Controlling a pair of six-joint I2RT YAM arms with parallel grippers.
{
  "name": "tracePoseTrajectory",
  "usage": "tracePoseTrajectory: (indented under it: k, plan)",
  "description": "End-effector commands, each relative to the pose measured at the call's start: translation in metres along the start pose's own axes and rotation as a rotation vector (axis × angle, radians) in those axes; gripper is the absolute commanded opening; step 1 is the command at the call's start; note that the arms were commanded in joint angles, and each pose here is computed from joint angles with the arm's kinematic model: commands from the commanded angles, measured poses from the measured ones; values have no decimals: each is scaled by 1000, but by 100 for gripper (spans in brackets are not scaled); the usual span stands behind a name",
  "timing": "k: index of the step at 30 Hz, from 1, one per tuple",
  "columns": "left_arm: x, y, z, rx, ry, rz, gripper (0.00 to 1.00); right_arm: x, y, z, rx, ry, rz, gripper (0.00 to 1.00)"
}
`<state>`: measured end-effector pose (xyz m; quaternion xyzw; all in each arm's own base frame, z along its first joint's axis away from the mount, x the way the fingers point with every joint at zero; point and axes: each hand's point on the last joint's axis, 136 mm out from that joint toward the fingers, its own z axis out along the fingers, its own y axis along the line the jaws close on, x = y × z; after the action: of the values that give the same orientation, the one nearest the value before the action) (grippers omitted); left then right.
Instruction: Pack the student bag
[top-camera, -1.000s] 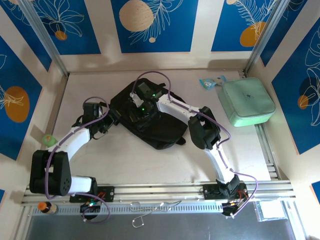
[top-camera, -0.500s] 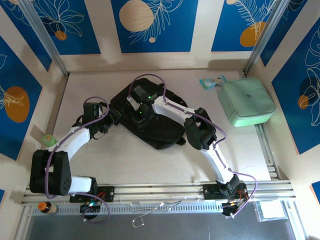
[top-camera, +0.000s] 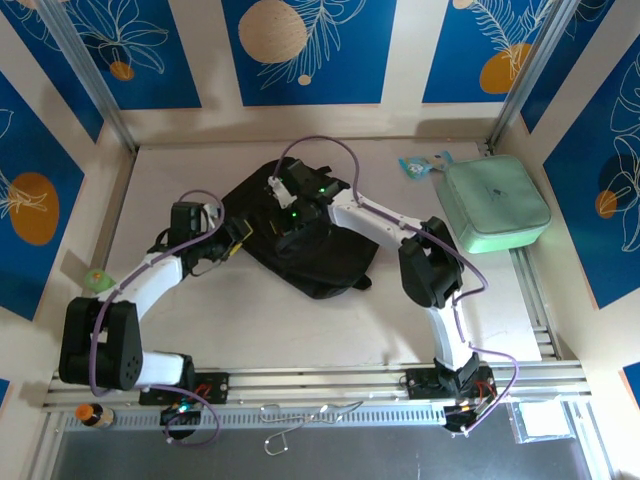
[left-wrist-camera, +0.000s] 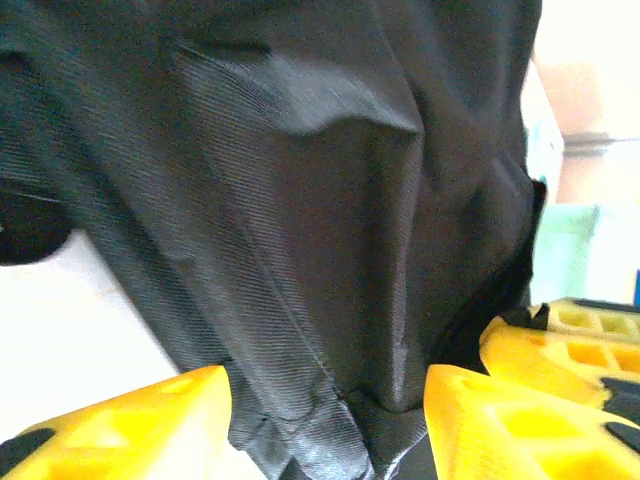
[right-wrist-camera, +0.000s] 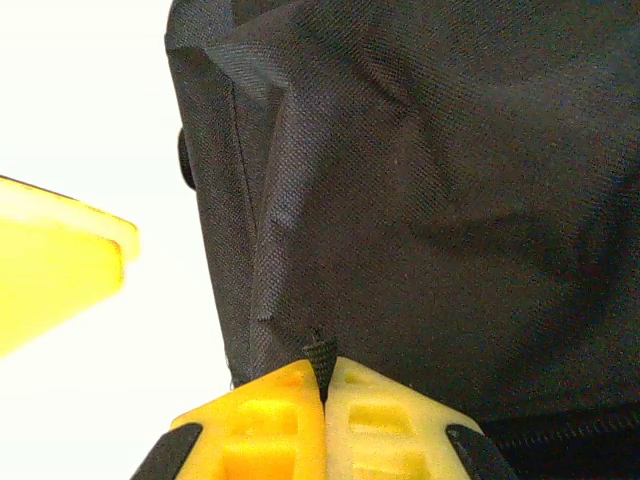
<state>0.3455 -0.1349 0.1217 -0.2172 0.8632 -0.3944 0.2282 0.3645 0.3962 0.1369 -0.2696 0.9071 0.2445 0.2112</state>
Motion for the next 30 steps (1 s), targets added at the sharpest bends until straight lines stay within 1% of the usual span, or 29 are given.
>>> tracePoseTrajectory:
  k: [1,7,10,14,17,20,21,22,26,30]
  plan:
    - [4,-31,9,118,50,15,51,-11,10,-17,-73,-52,43,0]
    - [15,-49,33,191,113,4,45,-10,8,-20,-97,-53,76,0]
    - [18,-51,42,189,132,0,40,-10,7,-20,-103,-50,87,0]
    - [19,-46,50,174,134,-21,31,-8,6,-19,-113,-46,101,0]
    - [20,-37,53,145,136,-37,20,-7,2,-18,-101,-46,111,0]
    - [22,-25,55,96,130,-40,5,-7,-9,-16,-66,-51,127,0]
    - [23,-20,55,70,129,-36,1,-8,-12,-16,-62,-54,126,0]
    - [23,-15,54,45,126,-35,0,-9,-16,-16,-64,-57,123,0]
    - [29,1,53,-16,130,-25,0,-24,-55,-18,-5,-86,150,0]
    - [33,9,48,-48,130,-8,0,-37,-106,-19,106,-127,219,0]
